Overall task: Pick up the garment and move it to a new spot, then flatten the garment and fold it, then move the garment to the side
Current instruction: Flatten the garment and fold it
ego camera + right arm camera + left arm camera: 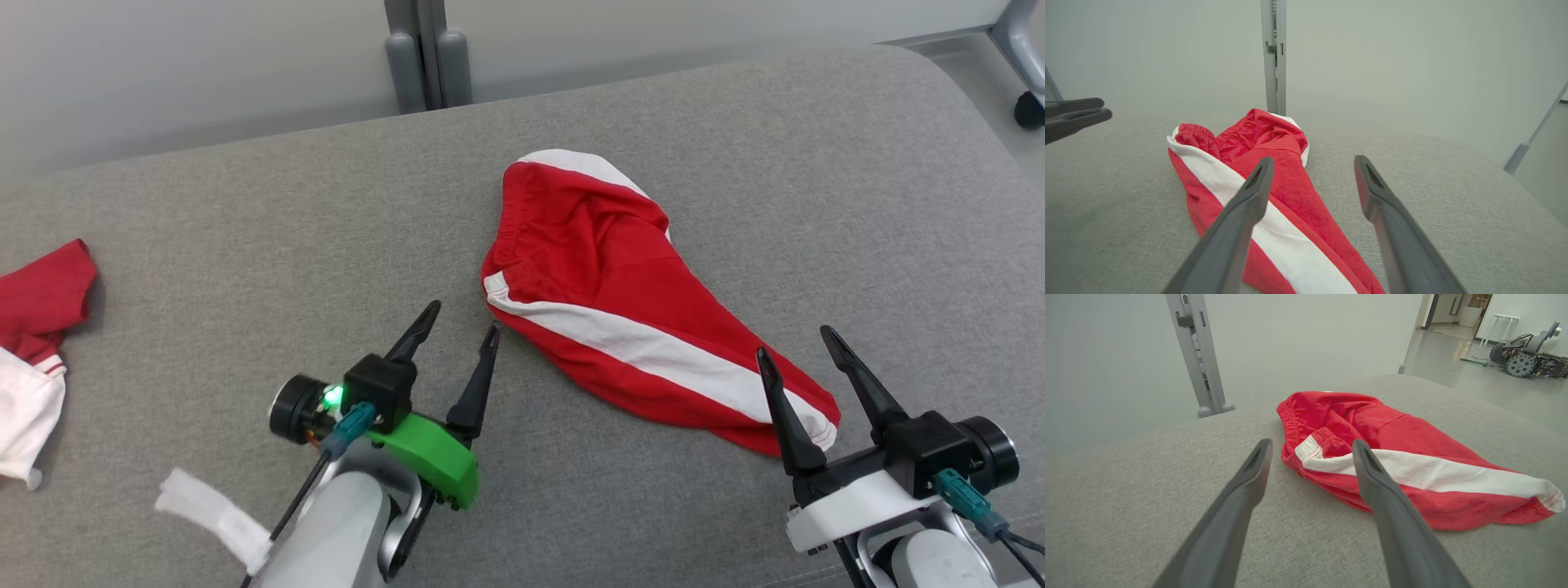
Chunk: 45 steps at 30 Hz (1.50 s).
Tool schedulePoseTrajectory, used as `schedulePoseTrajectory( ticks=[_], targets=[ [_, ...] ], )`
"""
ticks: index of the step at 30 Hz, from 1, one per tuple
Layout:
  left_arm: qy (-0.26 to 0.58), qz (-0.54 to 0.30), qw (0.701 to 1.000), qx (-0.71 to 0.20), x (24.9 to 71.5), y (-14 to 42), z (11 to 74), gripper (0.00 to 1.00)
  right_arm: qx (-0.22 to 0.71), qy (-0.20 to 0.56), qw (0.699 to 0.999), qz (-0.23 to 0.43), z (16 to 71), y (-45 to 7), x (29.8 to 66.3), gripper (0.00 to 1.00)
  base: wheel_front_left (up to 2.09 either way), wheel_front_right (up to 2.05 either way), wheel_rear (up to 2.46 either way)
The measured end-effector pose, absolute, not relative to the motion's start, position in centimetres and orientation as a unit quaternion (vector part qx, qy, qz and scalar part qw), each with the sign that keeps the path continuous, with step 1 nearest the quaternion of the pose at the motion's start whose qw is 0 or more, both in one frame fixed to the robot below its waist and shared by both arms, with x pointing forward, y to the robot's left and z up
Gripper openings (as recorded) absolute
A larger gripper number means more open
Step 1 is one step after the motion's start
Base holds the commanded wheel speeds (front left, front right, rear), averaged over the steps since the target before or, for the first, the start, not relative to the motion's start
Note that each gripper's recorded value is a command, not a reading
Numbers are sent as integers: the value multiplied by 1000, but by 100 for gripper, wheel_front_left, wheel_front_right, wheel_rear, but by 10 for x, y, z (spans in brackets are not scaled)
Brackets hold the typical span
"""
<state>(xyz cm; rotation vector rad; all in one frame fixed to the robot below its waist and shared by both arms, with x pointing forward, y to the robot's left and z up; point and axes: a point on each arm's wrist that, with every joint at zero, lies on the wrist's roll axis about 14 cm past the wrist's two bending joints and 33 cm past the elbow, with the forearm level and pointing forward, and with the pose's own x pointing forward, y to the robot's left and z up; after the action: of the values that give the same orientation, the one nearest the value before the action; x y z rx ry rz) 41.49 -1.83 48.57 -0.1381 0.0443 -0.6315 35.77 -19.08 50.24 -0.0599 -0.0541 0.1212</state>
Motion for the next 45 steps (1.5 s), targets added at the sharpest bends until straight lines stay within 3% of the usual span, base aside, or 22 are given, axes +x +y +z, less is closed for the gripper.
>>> schedulePoseTrajectory(
  ticks=[12,23,24,25,26,33,45],
  targets=[
    [115,-421,896,81,454,-55,445,100,-38,-17,999,36,497,-202,364,100,0,0,0],
    [140,-450,874,120,462,-56,423,100,-41,-6,999,12,492,-216,360,100,0,0,0],
    [145,-450,873,118,461,-55,421,89,-41,-6,999,11,492,-216,360,100,0,0,0],
    [150,-450,873,116,460,-55,420,40,-41,-7,999,11,492,-215,360,100,0,0,0],
    [154,-451,871,117,459,-55,419,0,-40,-7,999,11,492,-215,360,100,0,0,0],
    [163,-446,876,82,456,-53,424,0,-50,4,999,15,486,-214,357,100,0,0,0],
    [188,-428,883,41,456,-49,439,0,-67,113,991,38,432,-222,331,100,0,0,0]
  ],
)
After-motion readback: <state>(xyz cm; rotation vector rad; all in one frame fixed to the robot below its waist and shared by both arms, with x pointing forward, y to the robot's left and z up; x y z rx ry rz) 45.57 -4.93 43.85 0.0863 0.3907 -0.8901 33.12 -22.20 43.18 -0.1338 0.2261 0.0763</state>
